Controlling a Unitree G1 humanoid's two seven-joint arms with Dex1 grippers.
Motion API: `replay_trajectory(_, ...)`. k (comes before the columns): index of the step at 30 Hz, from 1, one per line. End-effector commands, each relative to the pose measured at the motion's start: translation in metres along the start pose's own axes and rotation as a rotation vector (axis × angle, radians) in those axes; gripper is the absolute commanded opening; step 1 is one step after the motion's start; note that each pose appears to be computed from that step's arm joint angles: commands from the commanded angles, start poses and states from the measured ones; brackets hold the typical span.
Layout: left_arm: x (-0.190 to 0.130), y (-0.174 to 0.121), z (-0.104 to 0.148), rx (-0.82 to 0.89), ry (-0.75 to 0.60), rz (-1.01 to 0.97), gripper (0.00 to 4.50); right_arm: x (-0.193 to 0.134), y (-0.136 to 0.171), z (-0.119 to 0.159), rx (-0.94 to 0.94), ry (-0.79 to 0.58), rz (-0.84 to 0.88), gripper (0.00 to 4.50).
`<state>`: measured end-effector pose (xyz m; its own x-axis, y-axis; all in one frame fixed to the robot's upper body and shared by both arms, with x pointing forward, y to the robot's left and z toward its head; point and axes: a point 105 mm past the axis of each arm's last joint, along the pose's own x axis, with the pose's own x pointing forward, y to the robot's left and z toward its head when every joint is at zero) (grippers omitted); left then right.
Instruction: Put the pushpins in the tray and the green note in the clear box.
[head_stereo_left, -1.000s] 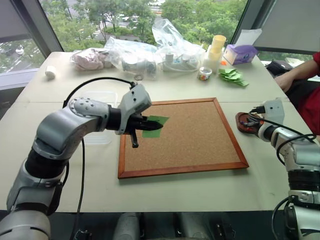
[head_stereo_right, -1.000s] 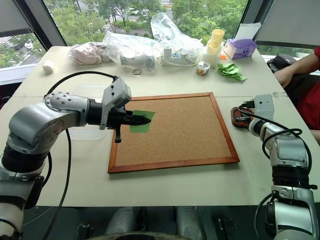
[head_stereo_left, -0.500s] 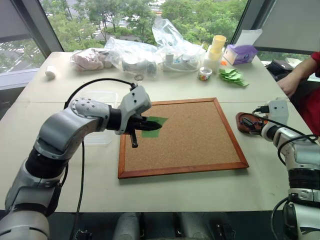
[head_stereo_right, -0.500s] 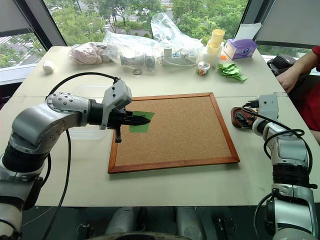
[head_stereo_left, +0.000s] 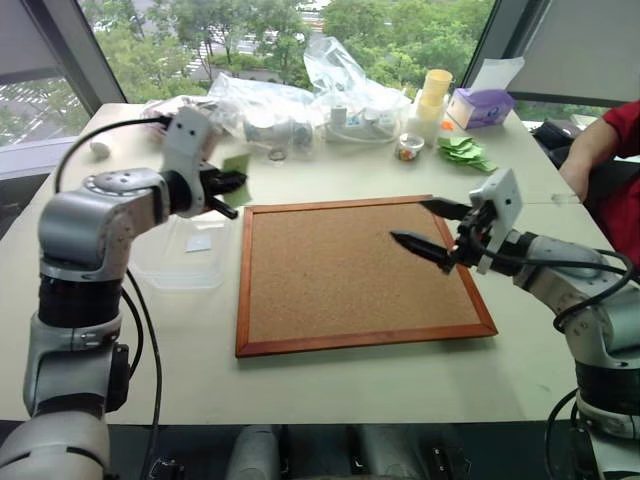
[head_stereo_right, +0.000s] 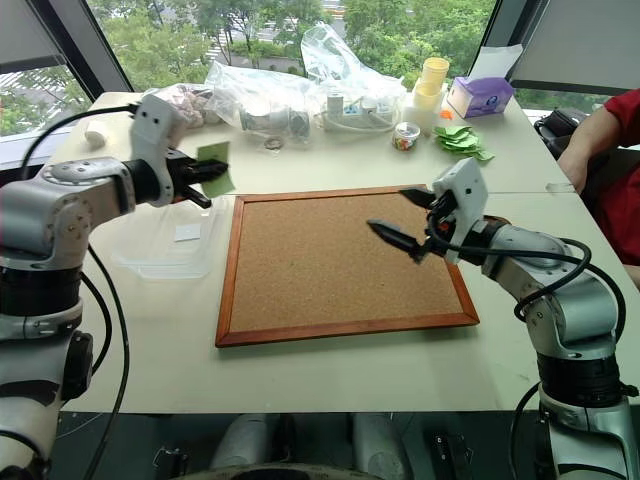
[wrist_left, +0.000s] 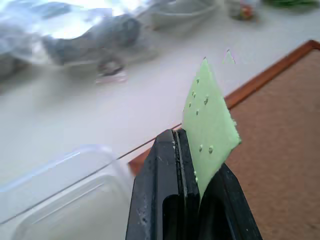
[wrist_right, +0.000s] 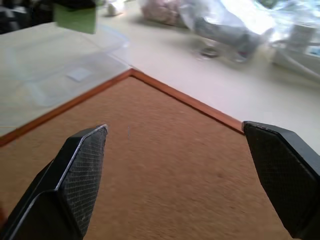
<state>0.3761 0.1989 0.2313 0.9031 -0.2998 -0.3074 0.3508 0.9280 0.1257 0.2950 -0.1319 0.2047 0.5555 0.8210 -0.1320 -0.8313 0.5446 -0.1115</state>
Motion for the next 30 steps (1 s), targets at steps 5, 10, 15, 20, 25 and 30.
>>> replay_trajectory(5,-0.014,0.027,-0.048,-0.119,0.168,0.227,0.0,0.013,0.041,0.014,-0.107,0.049,0.248,4.45)
replay_trajectory(10,-0.012,0.027,-0.057,-0.137,0.188,0.273,1.02,0.014,0.042,0.004,-0.126,0.1,0.256,4.5)
replay_trajectory(15,-0.014,0.034,-0.051,-0.126,0.164,0.326,3.44,0.012,0.039,0.0,-0.119,0.108,0.238,4.5)
replay_trajectory(20,-0.016,0.041,-0.048,-0.113,0.146,0.346,4.46,0.009,0.033,-0.003,-0.106,0.114,0.203,4.5)
replay_trajectory(25,-0.022,0.033,-0.018,0.037,0.0,0.238,4.46,-0.009,0.008,-0.001,-0.024,0.082,0.06,4.5)
replay_trajectory(30,-0.041,-0.046,0.004,0.112,-0.162,-0.293,4.46,-0.04,-0.017,-0.015,0.095,0.087,-0.122,4.5)
